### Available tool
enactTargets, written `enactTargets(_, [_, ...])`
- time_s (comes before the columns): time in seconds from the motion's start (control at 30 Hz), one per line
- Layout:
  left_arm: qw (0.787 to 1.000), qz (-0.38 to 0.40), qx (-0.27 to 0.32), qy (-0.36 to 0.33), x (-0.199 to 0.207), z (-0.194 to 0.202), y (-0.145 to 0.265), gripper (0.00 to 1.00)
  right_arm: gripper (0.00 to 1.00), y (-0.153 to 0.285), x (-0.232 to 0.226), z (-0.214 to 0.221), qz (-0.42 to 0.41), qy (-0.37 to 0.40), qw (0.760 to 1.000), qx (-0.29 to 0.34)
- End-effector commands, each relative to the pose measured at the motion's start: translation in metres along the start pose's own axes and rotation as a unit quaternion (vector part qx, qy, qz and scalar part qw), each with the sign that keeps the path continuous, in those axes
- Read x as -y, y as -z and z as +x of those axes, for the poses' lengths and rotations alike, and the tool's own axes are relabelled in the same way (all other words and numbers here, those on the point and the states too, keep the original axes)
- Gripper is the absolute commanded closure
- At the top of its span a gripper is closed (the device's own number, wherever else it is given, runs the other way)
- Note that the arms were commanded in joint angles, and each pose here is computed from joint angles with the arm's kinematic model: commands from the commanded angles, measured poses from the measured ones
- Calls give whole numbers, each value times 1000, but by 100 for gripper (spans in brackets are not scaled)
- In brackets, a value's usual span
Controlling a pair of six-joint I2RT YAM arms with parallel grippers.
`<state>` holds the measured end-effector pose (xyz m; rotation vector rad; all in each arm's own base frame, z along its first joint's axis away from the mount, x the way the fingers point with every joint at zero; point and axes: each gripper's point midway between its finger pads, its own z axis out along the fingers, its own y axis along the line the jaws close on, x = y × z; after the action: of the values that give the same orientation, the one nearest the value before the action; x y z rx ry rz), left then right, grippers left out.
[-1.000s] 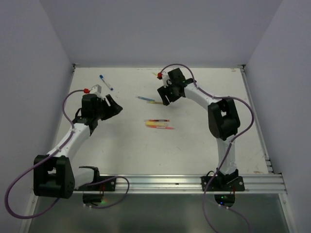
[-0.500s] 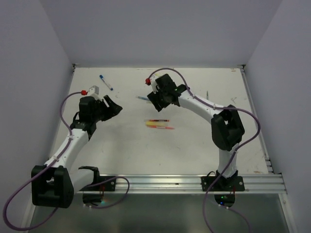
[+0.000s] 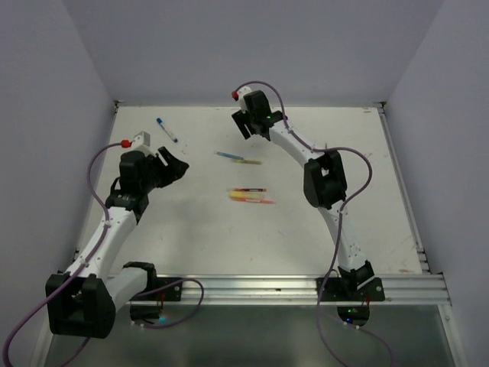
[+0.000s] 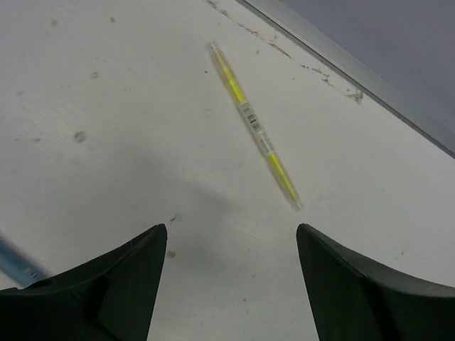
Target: Open the pen caps
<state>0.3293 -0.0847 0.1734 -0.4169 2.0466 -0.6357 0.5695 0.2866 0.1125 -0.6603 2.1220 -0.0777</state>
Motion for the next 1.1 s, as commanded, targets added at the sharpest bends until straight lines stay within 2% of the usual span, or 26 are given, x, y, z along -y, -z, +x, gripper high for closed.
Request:
enactTargets(0.0, [999, 38, 25, -10, 18, -14, 2, 35, 22, -12, 43, -25, 11, 1, 999, 48])
enactTargets(0.17, [998, 61, 20, -8, 21, -9, -8, 35, 11, -33, 47, -15, -16, 44, 997, 55])
enactTargets(0.43, [996, 85, 14, -4, 28, -7, -12, 35, 1, -51, 37, -10, -98, 13, 993, 60])
enactTargets(0.57, [995, 96, 16, -4, 33, -8, -9, 35, 1, -61, 27, 6, -115, -5, 992, 42])
enactTargets(0.9, [993, 118, 26, -12, 42, -11, 1, 36, 1, -80, 40, 23, -116, -61, 991, 35])
enactTargets(1.07, [992, 123, 24, -11, 43, -10, 0, 36, 1, -84, 36, 35, -126, -56, 990, 20])
